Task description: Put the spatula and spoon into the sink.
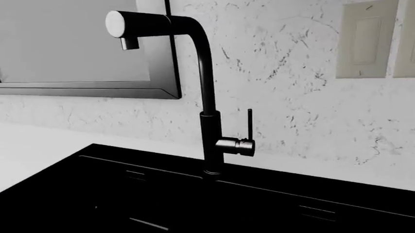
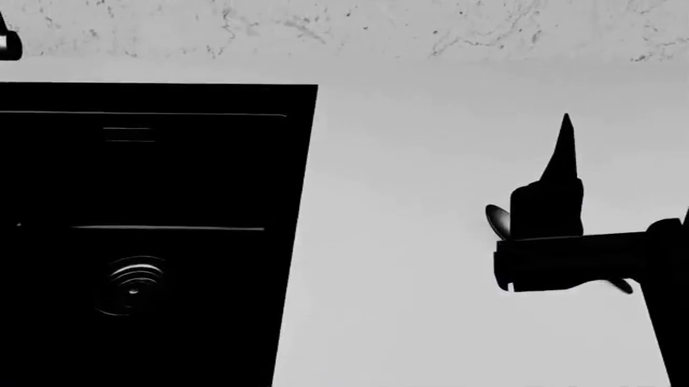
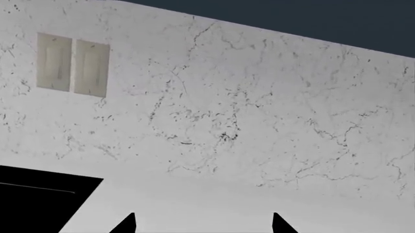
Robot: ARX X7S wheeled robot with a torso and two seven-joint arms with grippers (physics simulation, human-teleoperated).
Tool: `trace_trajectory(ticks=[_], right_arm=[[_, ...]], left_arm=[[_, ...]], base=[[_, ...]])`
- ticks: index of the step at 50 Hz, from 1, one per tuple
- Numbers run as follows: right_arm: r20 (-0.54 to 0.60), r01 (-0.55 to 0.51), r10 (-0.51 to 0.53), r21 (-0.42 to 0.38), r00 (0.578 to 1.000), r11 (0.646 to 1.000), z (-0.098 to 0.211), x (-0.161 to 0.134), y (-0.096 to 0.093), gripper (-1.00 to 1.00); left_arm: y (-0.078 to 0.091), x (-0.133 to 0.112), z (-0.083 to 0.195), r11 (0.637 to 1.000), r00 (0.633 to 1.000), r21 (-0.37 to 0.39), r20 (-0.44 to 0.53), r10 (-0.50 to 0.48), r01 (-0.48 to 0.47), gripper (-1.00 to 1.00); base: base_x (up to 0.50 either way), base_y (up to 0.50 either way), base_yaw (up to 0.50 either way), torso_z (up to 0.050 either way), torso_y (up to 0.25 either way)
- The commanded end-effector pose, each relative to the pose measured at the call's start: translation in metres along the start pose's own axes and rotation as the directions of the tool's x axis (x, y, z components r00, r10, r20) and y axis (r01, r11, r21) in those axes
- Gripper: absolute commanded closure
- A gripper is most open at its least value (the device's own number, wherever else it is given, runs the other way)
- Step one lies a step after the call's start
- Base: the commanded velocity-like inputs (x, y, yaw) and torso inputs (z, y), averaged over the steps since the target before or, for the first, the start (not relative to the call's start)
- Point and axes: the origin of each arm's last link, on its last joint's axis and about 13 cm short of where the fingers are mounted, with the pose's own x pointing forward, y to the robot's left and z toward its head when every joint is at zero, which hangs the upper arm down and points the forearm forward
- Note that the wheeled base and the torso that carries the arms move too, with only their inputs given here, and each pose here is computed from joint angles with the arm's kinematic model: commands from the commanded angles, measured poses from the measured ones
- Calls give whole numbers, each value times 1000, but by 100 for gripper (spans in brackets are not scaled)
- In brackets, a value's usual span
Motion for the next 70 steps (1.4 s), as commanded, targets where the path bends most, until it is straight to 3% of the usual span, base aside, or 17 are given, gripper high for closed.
trace_trajectory(ticks=[1,8,21,25,27,30,32,36,37,38,48,50,59,70], right_arm=[[15,-3,2,21,1000,1000,1,2,0,-100],[29,-24,22,54,999,998,2,1,-2,-100],[5,-19,19,23,1000,1000,-1,2,-1,-100],[-67,-78,82,53,994,996,-5,6,-5,-100],[-141,-71,73,20,987,997,-8,10,-8,-100],[-251,-103,99,-4,963,995,-5,22,-24,-100],[-291,-187,192,45,937,981,-3,24,-29,-100],[-356,-240,242,50,903,970,-5,33,-41,-100],[-367,-252,250,42,896,967,-6,34,-42,-100],[-399,-246,217,-22,891,969,-9,38,-43,-100],[-540,-370,344,64,768,927,-12,45,-45,-100],[-582,-354,321,59,747,933,-12,42,-50,-100],[-626,-275,296,134,721,952,-23,45,-61,-100],[-598,-118,230,221,768,968,-23,45,-74,-100]], left_arm=[[0,1,1,1000,1000,-30,14,-6,6,-100],[-1,3,-1,999,1000,-33,7,-11,11,-100],[0,2,-2,999,1000,-34,4,-13,13,-100],[0,2,-4,999,1000,-35,0,-13,13,-100],[0,2,-4,999,1000,-32,-1,-13,13,-100],[0,3,-3,999,1000,-35,-2,-15,15,-100],[0,3,-4,999,1000,-36,-3,-17,17,-100],[0,5,-4,999,1000,-36,-4,-20,20,-100],[0,5,-4,999,1000,-35,-4,-20,20,-100],[0,5,-3,999,1000,-35,-3,-23,23,-100],[0,5,-5,999,1000,-36,-11,-26,25,-100],[1,5,-6,999,1000,-36,-13,-24,24,-100],[-3,9,-9,999,999,-36,-19,-33,32,-100],[-1,9,-9,999,999,-36,-18,-29,29,-100]], base=[[0,0,0,0,0],[256,-22,0,0,0],[115,-11,0,0,1],[0,0,0,0,0],[0,0,0,0,0],[0,0,0,0,0],[0,0,0,0,0],[0,0,0,0,0],[0,0,0,0,0],[0,0,0,0,0],[0,0,0,0,0],[0,0,0,0,0],[0,0,0,0,0],[0,0,0,0,0]])
